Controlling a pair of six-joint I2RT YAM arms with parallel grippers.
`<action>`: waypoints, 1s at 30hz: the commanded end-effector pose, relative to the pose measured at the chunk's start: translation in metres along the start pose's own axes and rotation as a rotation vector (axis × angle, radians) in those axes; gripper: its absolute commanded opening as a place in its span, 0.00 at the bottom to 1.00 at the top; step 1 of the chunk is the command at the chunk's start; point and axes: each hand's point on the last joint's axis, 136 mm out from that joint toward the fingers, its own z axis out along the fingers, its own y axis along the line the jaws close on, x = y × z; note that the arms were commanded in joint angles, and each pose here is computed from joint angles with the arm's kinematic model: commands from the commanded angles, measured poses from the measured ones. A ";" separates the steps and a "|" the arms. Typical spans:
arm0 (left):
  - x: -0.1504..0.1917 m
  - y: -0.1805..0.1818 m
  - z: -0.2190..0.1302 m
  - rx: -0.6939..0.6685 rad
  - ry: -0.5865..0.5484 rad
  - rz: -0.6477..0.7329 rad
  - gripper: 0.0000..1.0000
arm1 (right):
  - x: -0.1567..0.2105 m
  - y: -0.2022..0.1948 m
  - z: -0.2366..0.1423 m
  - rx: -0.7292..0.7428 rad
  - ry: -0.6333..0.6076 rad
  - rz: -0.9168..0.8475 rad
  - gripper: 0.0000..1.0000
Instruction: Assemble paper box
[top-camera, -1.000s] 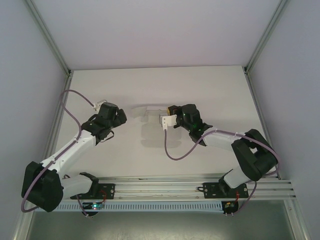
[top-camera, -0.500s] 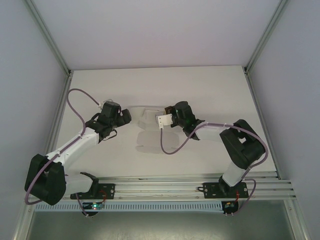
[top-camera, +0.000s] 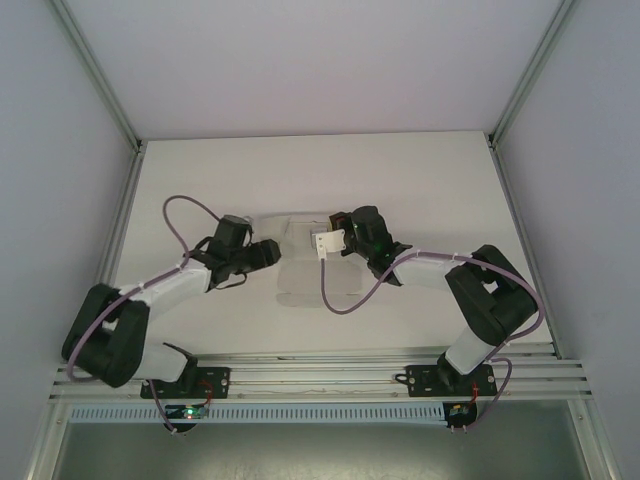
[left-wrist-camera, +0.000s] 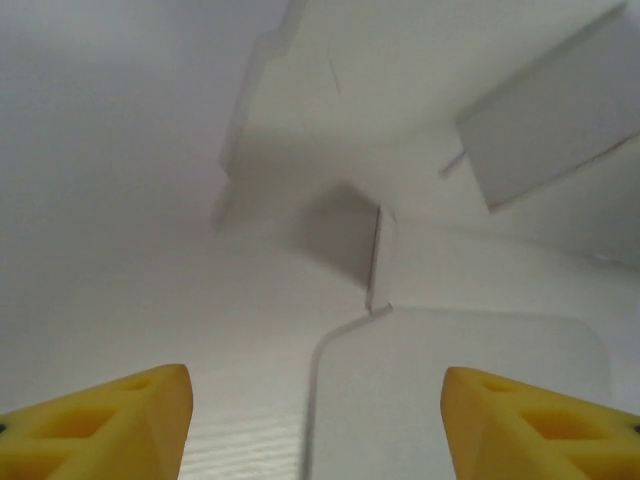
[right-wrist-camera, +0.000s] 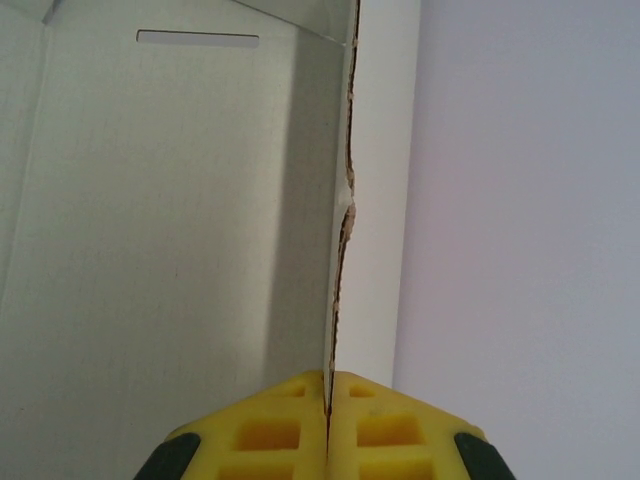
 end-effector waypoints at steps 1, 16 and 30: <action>0.012 -0.043 0.011 0.211 0.062 0.012 0.56 | -0.003 -0.007 -0.002 0.040 0.009 0.020 0.00; 0.040 -0.017 0.054 0.043 0.116 0.004 0.04 | -0.014 0.015 -0.005 -0.078 -0.049 -0.018 0.00; 0.036 0.004 0.059 -0.087 0.086 -0.005 0.00 | -0.018 0.075 -0.010 -0.501 -0.015 -0.016 0.00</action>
